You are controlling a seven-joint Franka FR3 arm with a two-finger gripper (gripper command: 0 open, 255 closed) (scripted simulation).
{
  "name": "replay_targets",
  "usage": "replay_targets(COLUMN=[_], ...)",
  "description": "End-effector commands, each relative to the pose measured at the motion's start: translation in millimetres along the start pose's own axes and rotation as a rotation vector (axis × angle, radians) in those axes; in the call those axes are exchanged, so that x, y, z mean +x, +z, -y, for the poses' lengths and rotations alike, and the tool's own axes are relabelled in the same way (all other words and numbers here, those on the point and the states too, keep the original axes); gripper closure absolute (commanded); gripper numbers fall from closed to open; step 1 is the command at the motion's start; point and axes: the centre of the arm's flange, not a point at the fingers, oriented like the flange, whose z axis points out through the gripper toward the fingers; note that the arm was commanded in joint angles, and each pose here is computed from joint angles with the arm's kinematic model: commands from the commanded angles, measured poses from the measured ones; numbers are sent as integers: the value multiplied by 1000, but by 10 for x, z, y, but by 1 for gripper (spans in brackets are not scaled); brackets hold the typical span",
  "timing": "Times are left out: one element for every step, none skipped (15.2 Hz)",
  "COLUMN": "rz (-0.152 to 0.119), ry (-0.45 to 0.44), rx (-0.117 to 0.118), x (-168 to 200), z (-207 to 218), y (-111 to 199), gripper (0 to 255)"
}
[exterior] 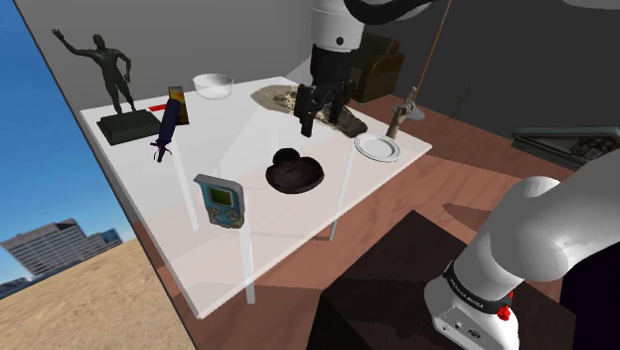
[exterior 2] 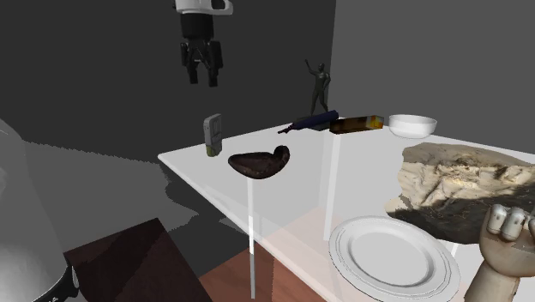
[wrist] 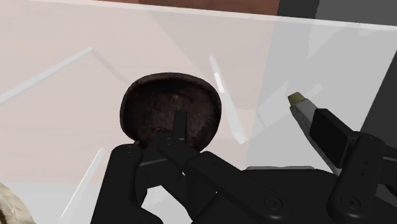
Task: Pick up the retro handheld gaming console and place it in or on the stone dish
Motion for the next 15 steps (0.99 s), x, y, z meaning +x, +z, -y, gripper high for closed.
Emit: replay_targets(rz=[0, 1, 1, 2, 2, 3, 3, 4, 4, 5, 5, 6, 6, 7, 7], ry=[2, 2, 3, 3, 3, 4, 4, 5, 5, 6, 6, 7, 7, 7, 8], rx=[-1, -3, -4, -6, -8, -9, -11, -12, -14, -15, -17, -18, -20, -21, -23], x=[197, 278, 359, 440, 521, 603, 684, 765, 846, 927, 1008, 1090, 1171, 1252, 1333], z=[184, 275, 366, 457, 548, 639, 730, 821, 911, 1002, 1092, 1182, 1272, 1362, 1452], y=[97, 153, 208, 264, 320, 376, 432, 488, 545, 601, 658, 715, 773, 830, 888], gripper=[0, 0, 0, 0, 0, 0, 0, 0, 0, 0, 0, 0, 0, 0, 0])
